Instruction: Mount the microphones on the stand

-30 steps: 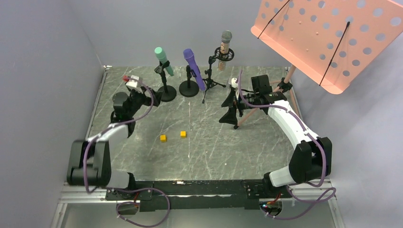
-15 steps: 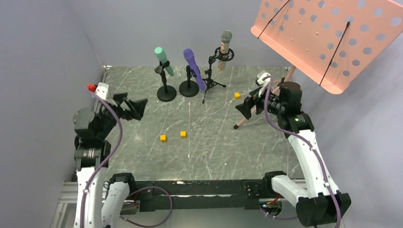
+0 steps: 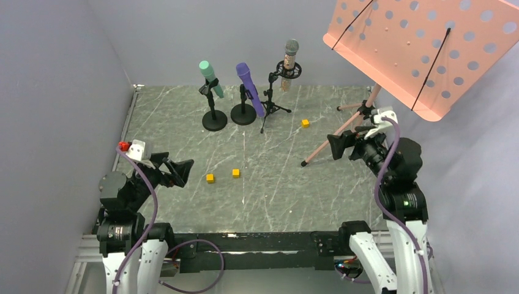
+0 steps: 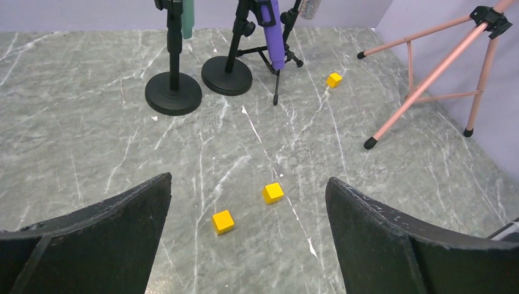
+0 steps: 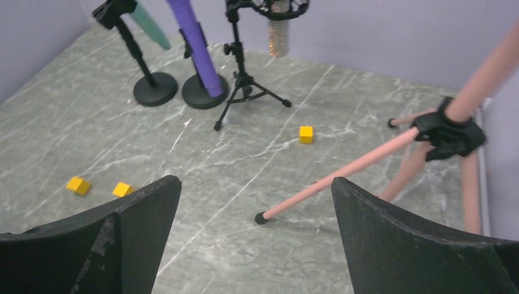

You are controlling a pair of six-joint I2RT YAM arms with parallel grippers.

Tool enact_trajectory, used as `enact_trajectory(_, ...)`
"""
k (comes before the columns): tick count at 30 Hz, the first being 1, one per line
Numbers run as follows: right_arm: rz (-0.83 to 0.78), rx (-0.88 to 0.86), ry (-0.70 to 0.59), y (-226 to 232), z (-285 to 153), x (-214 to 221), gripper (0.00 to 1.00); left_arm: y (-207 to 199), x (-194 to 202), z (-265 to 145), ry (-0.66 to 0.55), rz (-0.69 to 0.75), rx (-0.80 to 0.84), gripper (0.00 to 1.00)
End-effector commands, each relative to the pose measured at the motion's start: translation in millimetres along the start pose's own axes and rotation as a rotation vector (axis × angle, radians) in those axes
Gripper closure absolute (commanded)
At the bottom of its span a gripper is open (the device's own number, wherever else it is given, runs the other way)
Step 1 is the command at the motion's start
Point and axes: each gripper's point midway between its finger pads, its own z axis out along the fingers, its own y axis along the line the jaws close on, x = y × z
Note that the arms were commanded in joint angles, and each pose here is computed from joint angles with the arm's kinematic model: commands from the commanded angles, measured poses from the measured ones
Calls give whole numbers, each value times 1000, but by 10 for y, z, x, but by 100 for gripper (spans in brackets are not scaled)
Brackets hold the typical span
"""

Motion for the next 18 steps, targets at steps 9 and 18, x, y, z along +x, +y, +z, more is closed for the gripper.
enact_trajectory(9,45,96,13,-163,-183,153,0,2,73,-93,12,-39,-31,1)
enact_trajectory(18,21,82,19,-211,-156,137,0,62,54,-113,14,-5,-65,1)
